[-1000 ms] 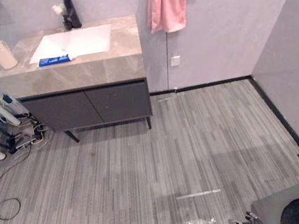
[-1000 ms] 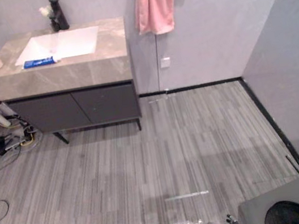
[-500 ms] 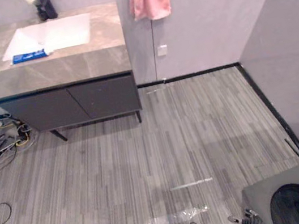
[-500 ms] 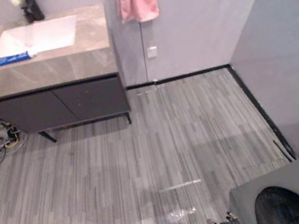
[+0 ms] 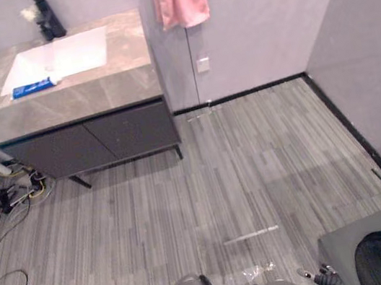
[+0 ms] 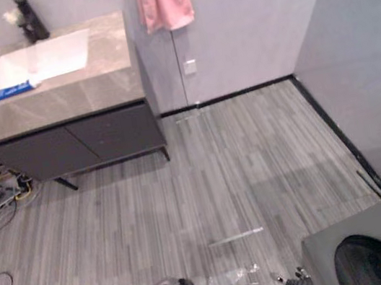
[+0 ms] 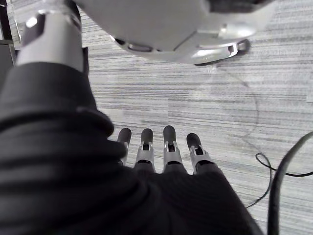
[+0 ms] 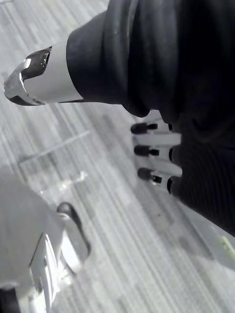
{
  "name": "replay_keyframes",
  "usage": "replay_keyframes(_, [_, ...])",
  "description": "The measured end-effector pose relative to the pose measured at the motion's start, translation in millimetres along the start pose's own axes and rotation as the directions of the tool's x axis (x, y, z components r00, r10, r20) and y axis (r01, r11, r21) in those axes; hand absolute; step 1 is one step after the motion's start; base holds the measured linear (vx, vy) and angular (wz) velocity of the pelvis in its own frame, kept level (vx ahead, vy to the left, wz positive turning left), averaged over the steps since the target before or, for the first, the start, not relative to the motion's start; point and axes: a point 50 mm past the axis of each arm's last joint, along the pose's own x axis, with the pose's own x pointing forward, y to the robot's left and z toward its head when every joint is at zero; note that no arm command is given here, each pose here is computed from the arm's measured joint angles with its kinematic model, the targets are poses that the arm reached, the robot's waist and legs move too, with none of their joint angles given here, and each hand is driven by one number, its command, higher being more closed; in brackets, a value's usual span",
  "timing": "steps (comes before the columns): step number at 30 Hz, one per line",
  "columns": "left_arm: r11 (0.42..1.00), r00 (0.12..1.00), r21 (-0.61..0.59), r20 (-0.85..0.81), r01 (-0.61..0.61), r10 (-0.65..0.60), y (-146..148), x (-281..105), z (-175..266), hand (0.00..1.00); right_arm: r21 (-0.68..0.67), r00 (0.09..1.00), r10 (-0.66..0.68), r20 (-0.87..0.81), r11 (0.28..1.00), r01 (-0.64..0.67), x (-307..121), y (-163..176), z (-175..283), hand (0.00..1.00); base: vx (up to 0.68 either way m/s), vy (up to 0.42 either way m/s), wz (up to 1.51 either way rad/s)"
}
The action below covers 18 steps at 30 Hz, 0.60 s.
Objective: Organize washtable
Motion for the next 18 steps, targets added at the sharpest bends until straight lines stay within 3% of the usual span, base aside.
replay_keyframes(10, [1.0, 1.0, 0.017, -0.006, -0.001, 0.001, 5.6, 2.7, 3.6, 0.0, 0.007, 1.0, 0.023, 0.002, 1.0, -0.023, 0.2, 5.2, 1.0, 0.0, 0.32, 0.169, -0.44])
replay_keyframes(18, [0.996, 0.995, 0.065, 0.064, 0.069, -0.073, -25.3, 9.1, 30.4, 0.0, -0.017, 0.998, 0.05, 0.035, 0.999, -0.05, 1.0, 9.7, 7.4, 0.0, 0.35, -0.098, 0.12])
